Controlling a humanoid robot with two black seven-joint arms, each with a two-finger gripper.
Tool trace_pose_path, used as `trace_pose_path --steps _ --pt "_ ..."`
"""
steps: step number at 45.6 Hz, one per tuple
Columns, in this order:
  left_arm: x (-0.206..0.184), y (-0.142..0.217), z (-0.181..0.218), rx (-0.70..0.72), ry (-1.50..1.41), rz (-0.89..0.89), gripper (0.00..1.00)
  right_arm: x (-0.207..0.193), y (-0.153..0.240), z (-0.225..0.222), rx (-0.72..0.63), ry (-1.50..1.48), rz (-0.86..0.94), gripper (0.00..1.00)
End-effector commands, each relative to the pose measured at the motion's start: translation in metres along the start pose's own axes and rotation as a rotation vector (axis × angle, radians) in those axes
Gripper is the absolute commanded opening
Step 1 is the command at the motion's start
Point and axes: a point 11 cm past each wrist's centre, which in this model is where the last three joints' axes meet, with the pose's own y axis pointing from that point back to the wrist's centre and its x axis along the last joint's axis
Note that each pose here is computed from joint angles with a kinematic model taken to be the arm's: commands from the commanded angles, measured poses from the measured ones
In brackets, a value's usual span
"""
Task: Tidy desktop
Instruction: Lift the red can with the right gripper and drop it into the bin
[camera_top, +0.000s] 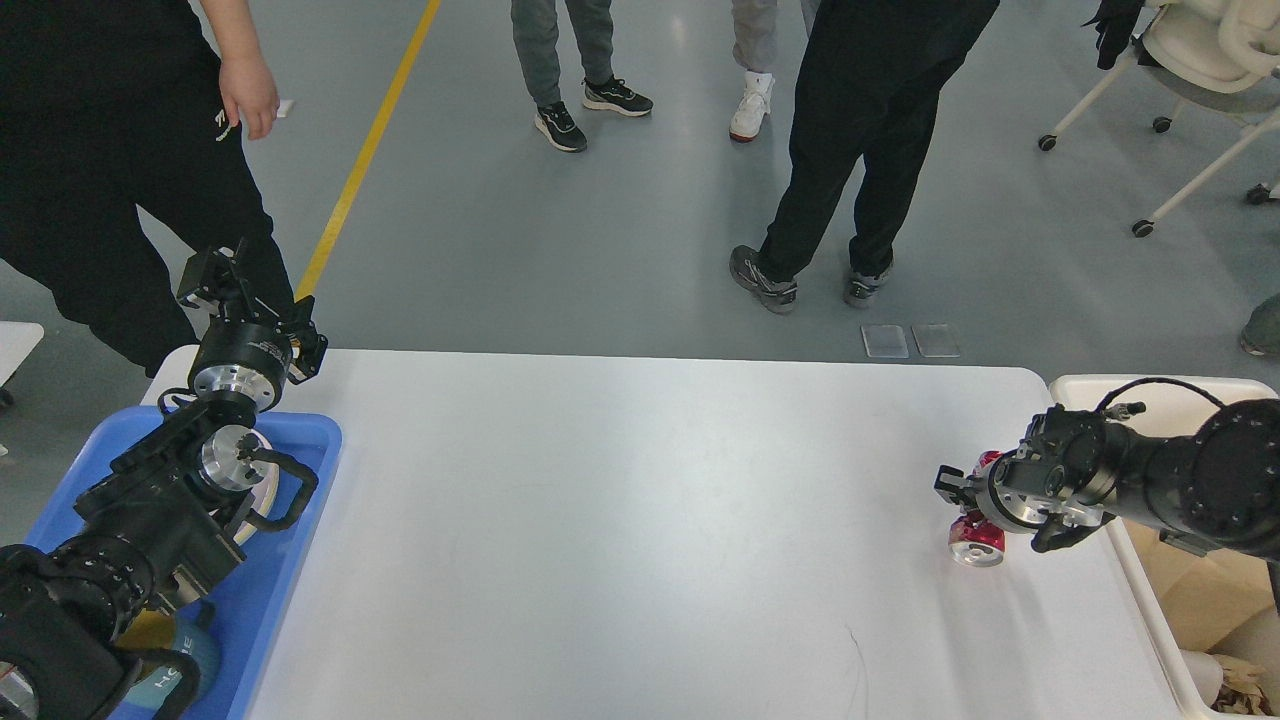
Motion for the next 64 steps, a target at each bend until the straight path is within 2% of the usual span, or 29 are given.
trace_pose_path --steps 1,11,20,24,29,37,45,49,55,64 --pt "-0.001 0.0 -0.001 0.001 0.001 -0.001 0.96 0.035 0.038 0.001 0.031 -0.04 0.016 0.0" --pt "-0.001 0.0 -0.001 0.002 0.001 -0.001 0.96 0.108 0.154 -0.018 0.188 -0.088 0.035 0.0" --pt "0.0 0.0 0.0 0.0 0.0 0.0 0.96 0.152 0.256 -0.035 0.337 -0.037 0.011 0.0" --pt "0.0 0.0 0.0 0.0 0.0 0.0 0.96 0.159 0.286 -0.041 0.383 -0.013 0.001 0.0" --pt "0.0 0.0 0.0 0.001 0.0 0.0 0.96 0.163 0.304 -0.043 0.41 0.002 0.004 0.0" --pt "-0.001 0.0 -0.001 0.001 0.001 -0.001 0.96 0.179 0.287 -0.012 0.364 -0.087 0.068 0.0" --pt "-0.001 0.0 -0.001 0.001 0.001 -0.001 0.96 0.179 0.198 0.078 0.164 -0.295 0.177 0.0" --pt "-0.001 0.0 -0.001 0.001 0.001 -0.001 0.96 0.164 0.153 0.129 0.037 -0.38 0.252 0.0" --pt "0.0 0.0 0.0 0.0 0.0 0.0 0.96 0.137 0.104 0.183 -0.127 -0.423 0.356 0.0" --pt "0.0 0.0 0.0 0.0 0.0 0.0 0.96 0.099 0.055 0.219 -0.197 -0.489 0.358 0.01"
